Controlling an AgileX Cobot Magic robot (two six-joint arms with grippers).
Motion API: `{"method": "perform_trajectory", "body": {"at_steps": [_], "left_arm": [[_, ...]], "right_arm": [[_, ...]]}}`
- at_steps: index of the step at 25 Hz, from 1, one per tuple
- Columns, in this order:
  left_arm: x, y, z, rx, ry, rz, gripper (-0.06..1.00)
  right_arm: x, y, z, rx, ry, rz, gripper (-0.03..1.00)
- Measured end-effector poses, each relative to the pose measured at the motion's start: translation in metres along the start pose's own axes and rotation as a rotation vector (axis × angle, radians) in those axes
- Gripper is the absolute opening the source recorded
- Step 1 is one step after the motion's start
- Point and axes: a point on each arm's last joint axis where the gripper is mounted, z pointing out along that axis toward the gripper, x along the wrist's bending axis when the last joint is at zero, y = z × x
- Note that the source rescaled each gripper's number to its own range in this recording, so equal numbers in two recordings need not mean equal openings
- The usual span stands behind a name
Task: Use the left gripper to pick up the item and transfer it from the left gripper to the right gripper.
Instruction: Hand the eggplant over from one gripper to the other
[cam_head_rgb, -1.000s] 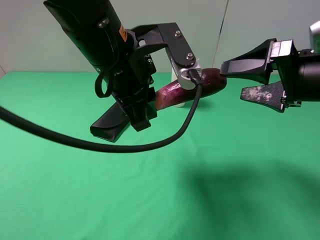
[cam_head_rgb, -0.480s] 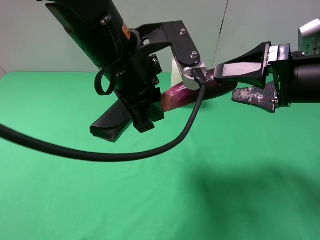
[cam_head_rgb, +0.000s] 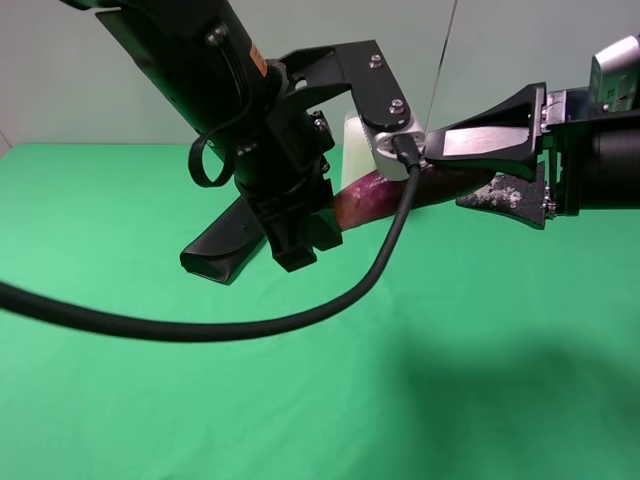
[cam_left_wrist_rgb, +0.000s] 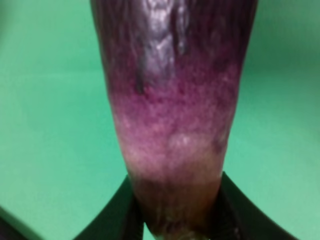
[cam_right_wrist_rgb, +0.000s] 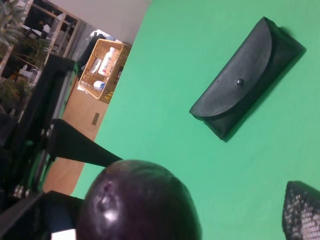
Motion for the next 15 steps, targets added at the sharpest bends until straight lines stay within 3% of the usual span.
{"method": "perform_trajectory", "body": {"at_steps": [11,12,15], "left_arm": [[-0.0028,0.0025,-0.0001,-0.028,-0.03,0.01,0.0],[-0.0029,0.0025,-0.0001,-0.028,-0.031,0.01,0.0],[-0.0029,0.0026,-0.0001,-0.029,-0.031,0.012,0.0]], "right_arm": [[0.0022,-0.0013,0.0,0.014,0.024,-0.009,0.99],[0.0026,-0.0015,0.0,0.016,0.028,-0.013,0.94],[0.0036,-0.0021,-0.0001,0.022,0.039,-0.019,0.67]]}}
